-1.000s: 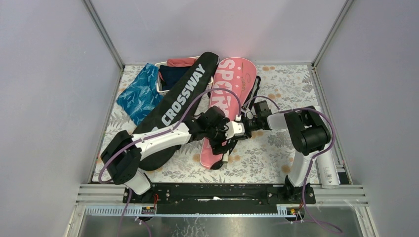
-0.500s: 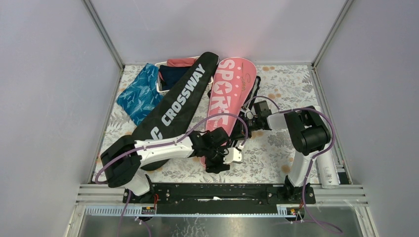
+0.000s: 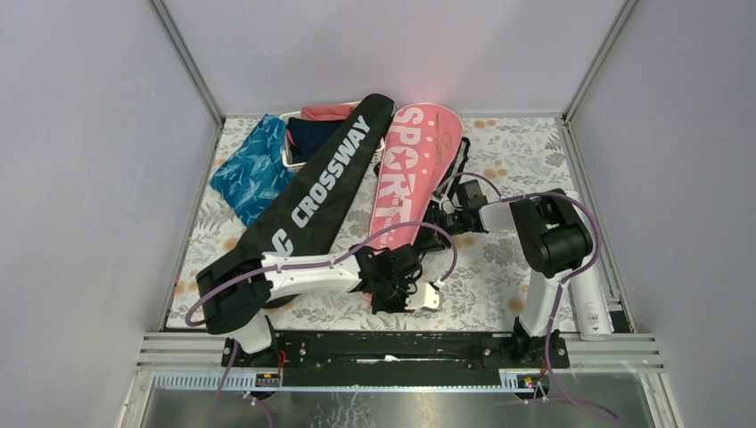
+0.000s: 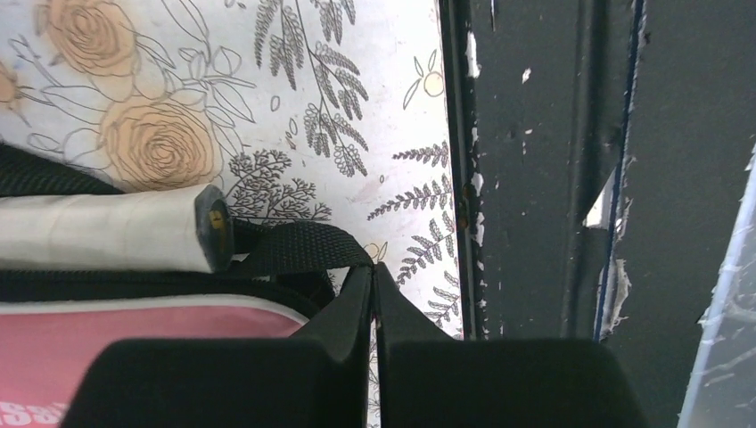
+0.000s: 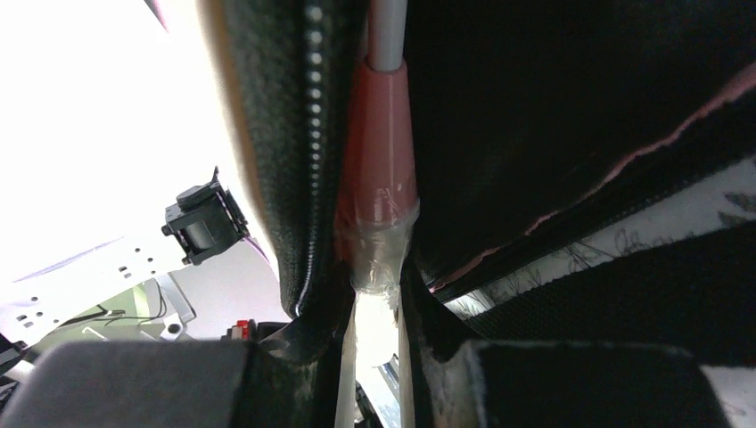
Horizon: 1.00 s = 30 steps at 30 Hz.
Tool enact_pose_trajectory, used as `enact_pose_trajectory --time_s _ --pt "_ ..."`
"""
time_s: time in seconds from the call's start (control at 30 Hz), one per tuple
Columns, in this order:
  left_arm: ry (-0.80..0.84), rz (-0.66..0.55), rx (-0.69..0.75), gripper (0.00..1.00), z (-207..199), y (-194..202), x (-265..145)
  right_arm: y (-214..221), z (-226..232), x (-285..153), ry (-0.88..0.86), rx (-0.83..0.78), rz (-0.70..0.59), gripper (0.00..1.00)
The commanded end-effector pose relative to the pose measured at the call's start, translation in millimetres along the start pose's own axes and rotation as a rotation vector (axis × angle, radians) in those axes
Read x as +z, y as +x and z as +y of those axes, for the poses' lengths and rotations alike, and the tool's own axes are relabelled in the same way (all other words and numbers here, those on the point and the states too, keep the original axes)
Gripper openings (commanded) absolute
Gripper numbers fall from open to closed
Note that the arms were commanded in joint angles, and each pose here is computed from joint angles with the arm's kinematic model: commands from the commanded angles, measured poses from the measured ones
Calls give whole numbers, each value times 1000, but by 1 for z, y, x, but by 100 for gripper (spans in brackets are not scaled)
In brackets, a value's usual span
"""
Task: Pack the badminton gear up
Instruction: Place the racket in the racket bag.
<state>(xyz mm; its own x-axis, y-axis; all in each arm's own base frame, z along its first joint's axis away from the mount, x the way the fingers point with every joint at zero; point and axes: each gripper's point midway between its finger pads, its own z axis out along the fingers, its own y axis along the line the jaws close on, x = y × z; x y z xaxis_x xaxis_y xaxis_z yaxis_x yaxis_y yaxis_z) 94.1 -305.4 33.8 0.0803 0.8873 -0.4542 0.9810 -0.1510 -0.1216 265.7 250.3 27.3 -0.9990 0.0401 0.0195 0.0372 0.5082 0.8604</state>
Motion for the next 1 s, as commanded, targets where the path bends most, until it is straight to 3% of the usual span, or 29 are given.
enact_pose_trajectory --time_s 0.0,0.63,0.97 --pt "7 69 35 0 -1 9 2 -74 25 -7 -12 -169 -193 0" --pt "-36 257 211 0 -11 52 8 -78 31 -6 -17 -159 -163 0" --pt "-114 239 236 0 4 43 8 -74 48 -7 -88 -114 -128 0"
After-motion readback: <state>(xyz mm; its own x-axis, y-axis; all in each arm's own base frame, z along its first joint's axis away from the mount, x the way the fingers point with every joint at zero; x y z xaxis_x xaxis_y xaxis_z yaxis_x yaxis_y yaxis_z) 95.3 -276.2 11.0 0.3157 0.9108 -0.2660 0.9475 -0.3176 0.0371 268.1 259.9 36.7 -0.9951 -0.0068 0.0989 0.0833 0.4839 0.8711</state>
